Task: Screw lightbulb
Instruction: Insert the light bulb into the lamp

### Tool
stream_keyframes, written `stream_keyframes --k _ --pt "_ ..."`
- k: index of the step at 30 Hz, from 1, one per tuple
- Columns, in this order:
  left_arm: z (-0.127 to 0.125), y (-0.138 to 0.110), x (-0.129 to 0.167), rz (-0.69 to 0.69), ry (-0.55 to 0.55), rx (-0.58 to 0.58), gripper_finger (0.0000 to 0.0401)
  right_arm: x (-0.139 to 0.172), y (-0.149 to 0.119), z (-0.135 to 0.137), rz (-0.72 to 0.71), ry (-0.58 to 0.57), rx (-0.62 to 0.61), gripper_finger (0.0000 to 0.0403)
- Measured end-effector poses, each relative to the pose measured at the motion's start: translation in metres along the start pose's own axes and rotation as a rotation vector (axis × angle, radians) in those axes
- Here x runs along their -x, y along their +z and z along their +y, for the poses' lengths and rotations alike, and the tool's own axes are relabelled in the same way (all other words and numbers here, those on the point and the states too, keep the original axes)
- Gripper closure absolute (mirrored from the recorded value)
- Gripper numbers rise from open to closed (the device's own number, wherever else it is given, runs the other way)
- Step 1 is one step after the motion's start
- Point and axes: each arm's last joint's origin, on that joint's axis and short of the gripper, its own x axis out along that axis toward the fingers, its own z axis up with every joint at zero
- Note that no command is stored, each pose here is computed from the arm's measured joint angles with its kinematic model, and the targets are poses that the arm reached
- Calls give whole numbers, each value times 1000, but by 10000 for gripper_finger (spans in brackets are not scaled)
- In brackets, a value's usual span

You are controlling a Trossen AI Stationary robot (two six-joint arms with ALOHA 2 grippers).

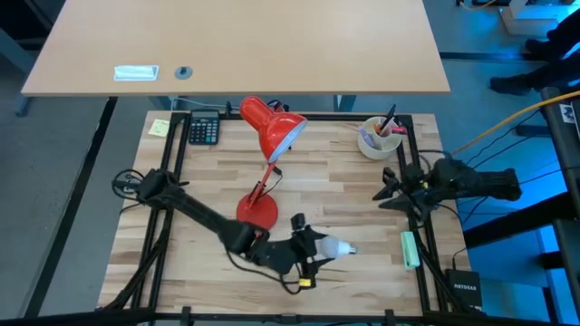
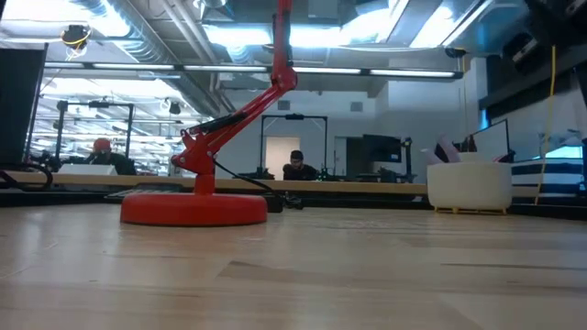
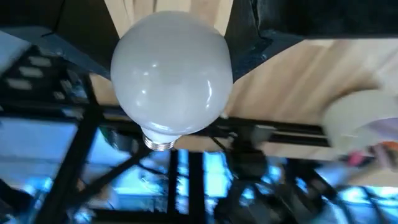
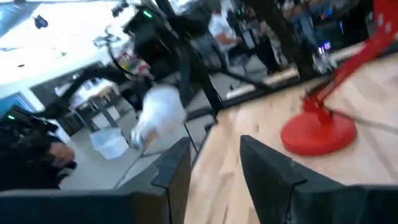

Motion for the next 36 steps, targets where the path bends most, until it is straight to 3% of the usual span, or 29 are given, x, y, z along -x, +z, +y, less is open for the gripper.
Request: stream_keyframes --k 5,12,16,19,23,27,31,36 --pt "-8 -11 8 -28 127 43 166 -18 -18 -16 -3 -15 57 251" --pt "5 -23 2 -91 380 76 166 -31 -26 -25 -35 -17 181 251" --pt "23 -14 -8 -49 344 -17 166 -36 -27 -28 -25 -37 256 251" --pt "43 13 0 -53 239 -18 166 -41 -25 -29 -44 -36 293 251" --pt "58 62 43 -128 106 31 166 -42 -23 -28 -61 -30 299 251" --pt "47 74 86 -133 49 -1 166 -42 -24 -28 -55 -22 293 251" --pt "26 66 109 -143 133 -20 166 -43 -21 -27 -85 -23 299 251" --pt "10 32 100 -157 381 -10 166 -50 -15 -27 -159 -12 317 251"
